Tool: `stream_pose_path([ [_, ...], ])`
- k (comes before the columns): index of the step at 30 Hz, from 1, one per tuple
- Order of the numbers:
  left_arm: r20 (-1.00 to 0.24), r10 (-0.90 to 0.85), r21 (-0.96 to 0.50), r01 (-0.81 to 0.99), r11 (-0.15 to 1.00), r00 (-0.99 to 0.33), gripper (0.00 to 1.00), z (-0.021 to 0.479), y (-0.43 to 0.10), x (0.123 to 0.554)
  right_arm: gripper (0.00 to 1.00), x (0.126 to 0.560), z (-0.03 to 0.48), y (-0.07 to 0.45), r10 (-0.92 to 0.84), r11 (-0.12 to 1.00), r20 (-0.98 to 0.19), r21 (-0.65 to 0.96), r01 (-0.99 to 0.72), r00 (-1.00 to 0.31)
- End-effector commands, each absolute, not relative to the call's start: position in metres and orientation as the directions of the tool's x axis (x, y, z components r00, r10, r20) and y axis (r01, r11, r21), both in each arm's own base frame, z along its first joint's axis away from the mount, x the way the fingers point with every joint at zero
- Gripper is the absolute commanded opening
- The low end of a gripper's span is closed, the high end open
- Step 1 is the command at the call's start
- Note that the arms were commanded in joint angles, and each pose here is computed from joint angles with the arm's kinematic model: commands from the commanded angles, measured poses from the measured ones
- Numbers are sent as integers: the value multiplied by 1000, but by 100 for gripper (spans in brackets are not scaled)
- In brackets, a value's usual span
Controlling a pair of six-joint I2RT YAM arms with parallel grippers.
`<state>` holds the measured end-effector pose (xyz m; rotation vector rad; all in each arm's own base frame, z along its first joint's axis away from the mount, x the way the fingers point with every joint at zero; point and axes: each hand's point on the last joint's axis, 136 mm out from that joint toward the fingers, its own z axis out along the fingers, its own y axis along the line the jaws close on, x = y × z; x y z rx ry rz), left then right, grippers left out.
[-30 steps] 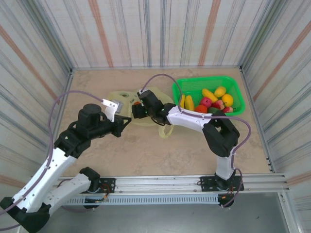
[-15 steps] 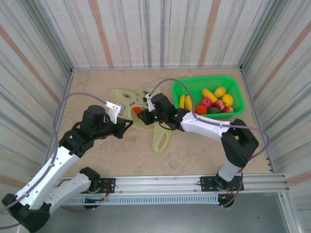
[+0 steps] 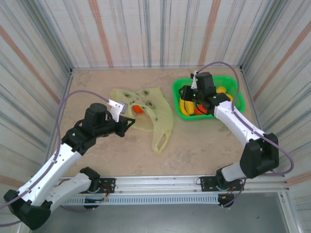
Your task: Place the fake fruits into the plastic bag and tie a complex knot
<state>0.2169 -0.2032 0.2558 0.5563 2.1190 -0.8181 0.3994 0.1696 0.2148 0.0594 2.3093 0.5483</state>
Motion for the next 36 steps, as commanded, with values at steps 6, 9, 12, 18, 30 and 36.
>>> stream_pose_path([
  [6, -805, 57, -412, 624, 663, -591, 0, 264, -196, 220, 56, 415, 136, 129, 57, 993, -488, 115, 0, -871],
  [9, -803, 32, -428, 613, 664, -596, 0, 266, -193, 222, 58, 427, 113, 131, 27, 997, -426, 71, -3, -904],
  [12, -804, 27, -432, 615, 660, -594, 0, 267, -192, 221, 59, 436, 97, 128, -8, 1000, -378, 8, -11, -926],
  [18, -807, 28, -421, 609, 672, -590, 0, 266, -189, 220, 59, 439, 71, 121, -48, 997, -310, -69, -28, -950],
  [30, -792, 23, -444, 601, 665, -611, 0, 263, -190, 224, 51, 450, 40, 127, -48, 999, -265, -31, -41, -963],
  [36, -790, 15, -446, 591, 672, -613, 0, 261, -188, 227, 41, 456, 82, 127, -32, 999, -381, -6, -32, -924],
])
